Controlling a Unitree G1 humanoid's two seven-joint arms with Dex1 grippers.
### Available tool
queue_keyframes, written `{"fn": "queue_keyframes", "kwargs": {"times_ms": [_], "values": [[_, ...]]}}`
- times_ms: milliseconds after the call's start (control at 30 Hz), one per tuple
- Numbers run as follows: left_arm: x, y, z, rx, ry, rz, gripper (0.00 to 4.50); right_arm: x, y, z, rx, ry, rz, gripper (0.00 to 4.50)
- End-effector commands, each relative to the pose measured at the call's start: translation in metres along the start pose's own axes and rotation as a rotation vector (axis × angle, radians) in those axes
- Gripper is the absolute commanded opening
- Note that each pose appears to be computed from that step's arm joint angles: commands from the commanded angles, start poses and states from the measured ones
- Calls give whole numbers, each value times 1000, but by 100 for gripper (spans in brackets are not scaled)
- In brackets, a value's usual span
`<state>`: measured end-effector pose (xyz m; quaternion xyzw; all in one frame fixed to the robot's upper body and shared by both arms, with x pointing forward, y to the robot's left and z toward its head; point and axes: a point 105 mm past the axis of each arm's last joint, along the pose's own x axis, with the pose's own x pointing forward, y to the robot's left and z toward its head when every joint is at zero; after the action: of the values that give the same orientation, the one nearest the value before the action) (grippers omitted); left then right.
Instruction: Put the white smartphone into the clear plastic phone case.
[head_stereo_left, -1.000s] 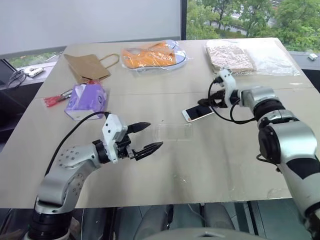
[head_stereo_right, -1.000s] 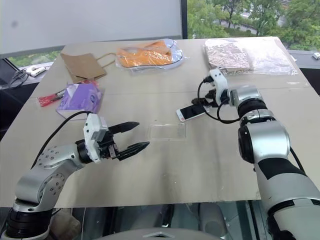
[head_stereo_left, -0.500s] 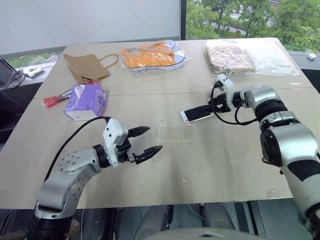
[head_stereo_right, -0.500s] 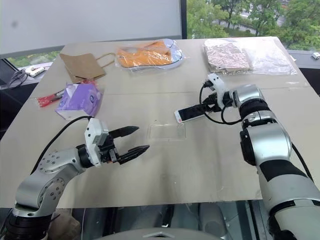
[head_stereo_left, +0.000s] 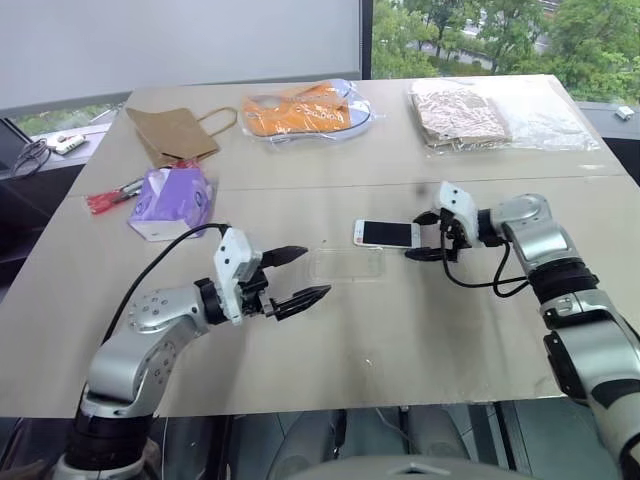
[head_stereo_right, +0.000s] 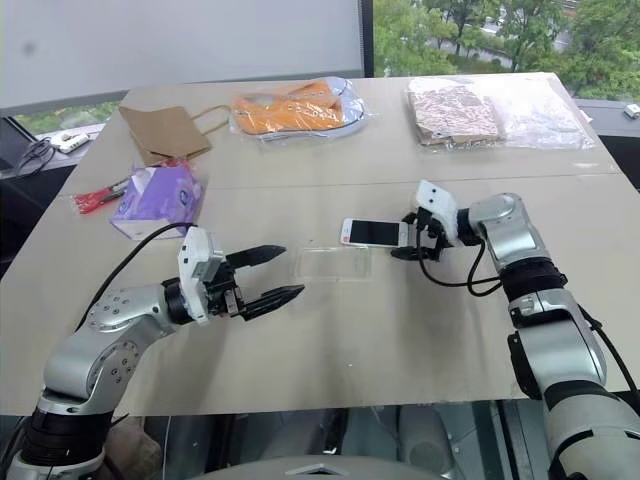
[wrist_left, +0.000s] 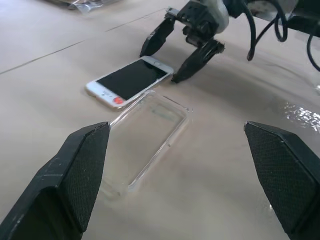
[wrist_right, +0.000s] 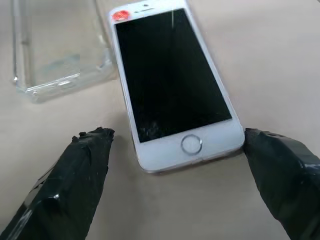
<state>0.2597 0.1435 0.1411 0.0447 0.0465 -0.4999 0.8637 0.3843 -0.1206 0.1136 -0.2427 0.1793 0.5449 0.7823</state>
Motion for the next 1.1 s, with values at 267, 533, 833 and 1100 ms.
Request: {"fn": "queue_keyframes", "kwargs": {"times_ms": [267,533,833,1100], "values": [[-3,0,7,42,-10,-4,443,31,-6,2,-89,58,-4,450],[-6,-2,2,32,2,8,450,33,3,-15,8,122,102,294],[-21,17,-19,37,79,83,450,-9,-23,45,-12,-103,-48,294],[-28,30,-25,65,116,66,450,-12,38,86,-273,-10,7,49]]}}
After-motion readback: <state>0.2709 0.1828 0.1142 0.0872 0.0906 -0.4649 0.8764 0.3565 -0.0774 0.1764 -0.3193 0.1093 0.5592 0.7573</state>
